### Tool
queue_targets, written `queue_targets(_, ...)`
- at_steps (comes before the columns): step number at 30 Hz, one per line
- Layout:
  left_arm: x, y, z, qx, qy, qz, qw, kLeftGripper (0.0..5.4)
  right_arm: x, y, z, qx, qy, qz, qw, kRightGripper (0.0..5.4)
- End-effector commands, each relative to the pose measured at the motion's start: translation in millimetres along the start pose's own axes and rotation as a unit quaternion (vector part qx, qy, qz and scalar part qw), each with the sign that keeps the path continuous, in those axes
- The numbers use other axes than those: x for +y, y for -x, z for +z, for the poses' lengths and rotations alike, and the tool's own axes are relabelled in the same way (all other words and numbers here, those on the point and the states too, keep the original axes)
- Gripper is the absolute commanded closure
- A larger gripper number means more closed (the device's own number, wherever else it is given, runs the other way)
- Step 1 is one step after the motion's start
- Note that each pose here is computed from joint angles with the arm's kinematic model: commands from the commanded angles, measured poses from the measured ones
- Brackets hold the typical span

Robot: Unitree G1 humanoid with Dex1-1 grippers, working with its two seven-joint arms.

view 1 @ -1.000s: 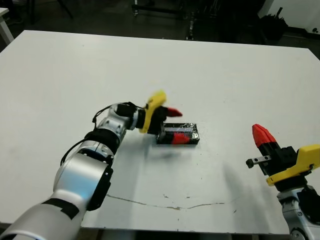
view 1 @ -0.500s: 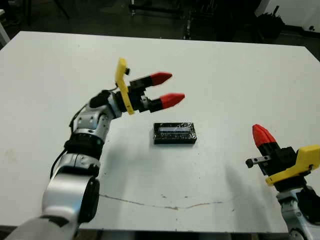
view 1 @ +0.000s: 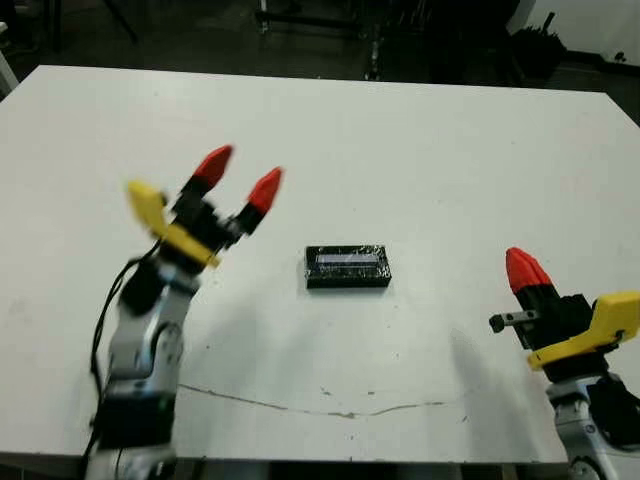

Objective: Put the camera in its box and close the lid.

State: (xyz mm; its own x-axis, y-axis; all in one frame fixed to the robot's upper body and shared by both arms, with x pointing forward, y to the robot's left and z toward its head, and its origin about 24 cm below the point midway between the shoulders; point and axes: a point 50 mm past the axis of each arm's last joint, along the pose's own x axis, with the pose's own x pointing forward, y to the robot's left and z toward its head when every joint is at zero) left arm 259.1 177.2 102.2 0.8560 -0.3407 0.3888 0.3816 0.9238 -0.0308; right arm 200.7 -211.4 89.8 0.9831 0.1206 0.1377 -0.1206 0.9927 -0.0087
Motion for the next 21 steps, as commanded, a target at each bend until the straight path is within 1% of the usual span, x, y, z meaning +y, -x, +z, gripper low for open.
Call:
queue_targets(1,0.2,20.8,-9.3,0.025,-0.039,0.057,0.997,2.07,3.1,-2.4,-1.6,-0.007,-0.007,-0.019,1.000,5.40)
queue_targets(2,-0.1,25.6,-12.3,0.033,-0.048,0.075,0.995,2.24,4.2,-2.9,-1.8,-0.010,-0.011,-0.025,1.000,5.40)
queue_targets(5,-2.1,31.8,-18.7,0.052,-0.058,0.111,0.991,2.68,5.9,-3.2,-2.2,-0.017,-0.011,-0.043,0.999,5.40)
queue_targets(9,-4.7,30.3,-24.2,0.071,-0.057,0.119,0.989,3.30,7.7,-3.4,-2.3,-0.021,-0.008,-0.059,0.998,5.40)
queue_targets(11,-5.3,28.4,-24.6,0.081,-0.060,0.121,0.987,3.63,8.5,-3.5,-2.0,-0.021,-0.010,-0.063,0.998,5.40)
queue_targets(21,-5.3,21.5,-21.7,0.074,-0.072,0.117,0.988,5.19,9.3,-4.1,-1.3,-0.024,-0.004,-0.064,0.998,5.40)
